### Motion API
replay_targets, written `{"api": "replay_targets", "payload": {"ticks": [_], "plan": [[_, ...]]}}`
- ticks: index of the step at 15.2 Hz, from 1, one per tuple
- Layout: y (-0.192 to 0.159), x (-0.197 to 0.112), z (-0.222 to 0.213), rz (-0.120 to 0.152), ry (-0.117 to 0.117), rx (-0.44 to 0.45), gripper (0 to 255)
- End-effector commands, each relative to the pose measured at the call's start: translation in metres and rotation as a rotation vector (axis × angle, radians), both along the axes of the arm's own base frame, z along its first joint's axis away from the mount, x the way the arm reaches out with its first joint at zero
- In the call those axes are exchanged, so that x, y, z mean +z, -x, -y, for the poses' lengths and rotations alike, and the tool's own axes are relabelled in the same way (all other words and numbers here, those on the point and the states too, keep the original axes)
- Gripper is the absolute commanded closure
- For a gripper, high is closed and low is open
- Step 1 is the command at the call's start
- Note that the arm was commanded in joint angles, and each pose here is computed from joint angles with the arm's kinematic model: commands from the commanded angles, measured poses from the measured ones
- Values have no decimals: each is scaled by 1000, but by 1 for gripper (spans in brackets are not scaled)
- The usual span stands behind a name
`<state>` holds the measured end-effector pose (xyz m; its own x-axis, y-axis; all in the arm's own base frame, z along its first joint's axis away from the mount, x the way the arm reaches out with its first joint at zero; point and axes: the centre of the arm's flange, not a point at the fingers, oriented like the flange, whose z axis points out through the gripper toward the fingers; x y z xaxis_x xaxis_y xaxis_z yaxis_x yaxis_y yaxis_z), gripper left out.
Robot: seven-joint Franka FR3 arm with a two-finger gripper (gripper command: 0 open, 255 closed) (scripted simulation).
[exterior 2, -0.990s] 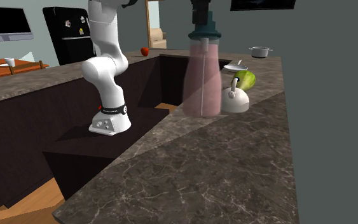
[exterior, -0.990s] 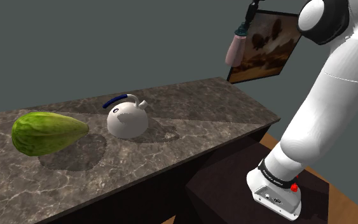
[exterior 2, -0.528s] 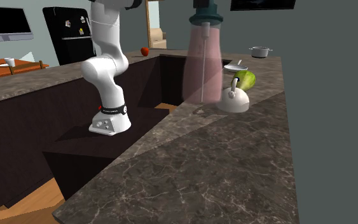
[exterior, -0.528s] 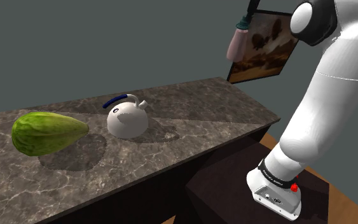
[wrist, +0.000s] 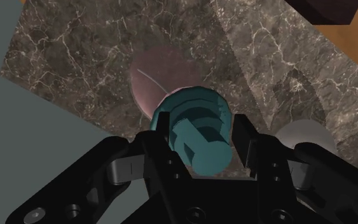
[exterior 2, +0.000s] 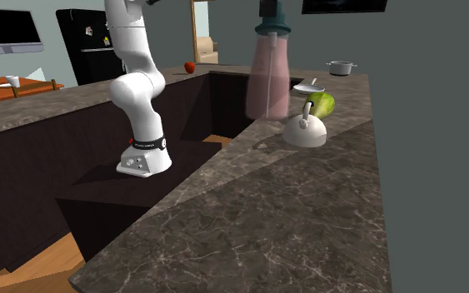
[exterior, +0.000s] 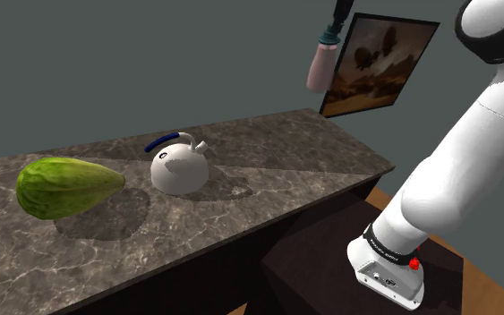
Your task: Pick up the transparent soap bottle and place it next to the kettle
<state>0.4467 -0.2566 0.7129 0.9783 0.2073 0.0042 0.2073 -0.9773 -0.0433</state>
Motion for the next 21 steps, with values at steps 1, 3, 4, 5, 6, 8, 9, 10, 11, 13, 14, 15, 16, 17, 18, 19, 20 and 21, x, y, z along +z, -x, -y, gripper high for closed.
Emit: {"api": "replay_targets", "payload": {"ticks": [1,3,4,5,6,8,9,10,11,13,14,15,16,17,18,19,20,21], "plan": [[0,1,-29,0,1,-1,255],[-2,-1,-55,0,1,-1,255],[-3,-2,-69,0,1,-1,255],[-4,-3,-82,0,1,-1,255],[-5,-3,-95,0,1,-1,255],[-7,-5,-121,0,1,-1,255],[-7,-6,-134,0,1,-1,255],[-8,-6,-147,0,1,-1,255],[-9,-7,-161,0,1,-1,255],[-11,-9,-187,0,1,-1,255],[-12,-9,-200,0,1,-1,255],[-13,-10,-213,0,1,-1,255],[-14,-11,-226,0,1,-1,255],[-14,-12,-239,0,1,-1,255],[-15,-13,-253,0,1,-1,255],[-16,-13,-266,0,1,-1,255],[-17,-14,-279,0,1,-1,255],[-18,-15,-292,0,1,-1,255]]}}
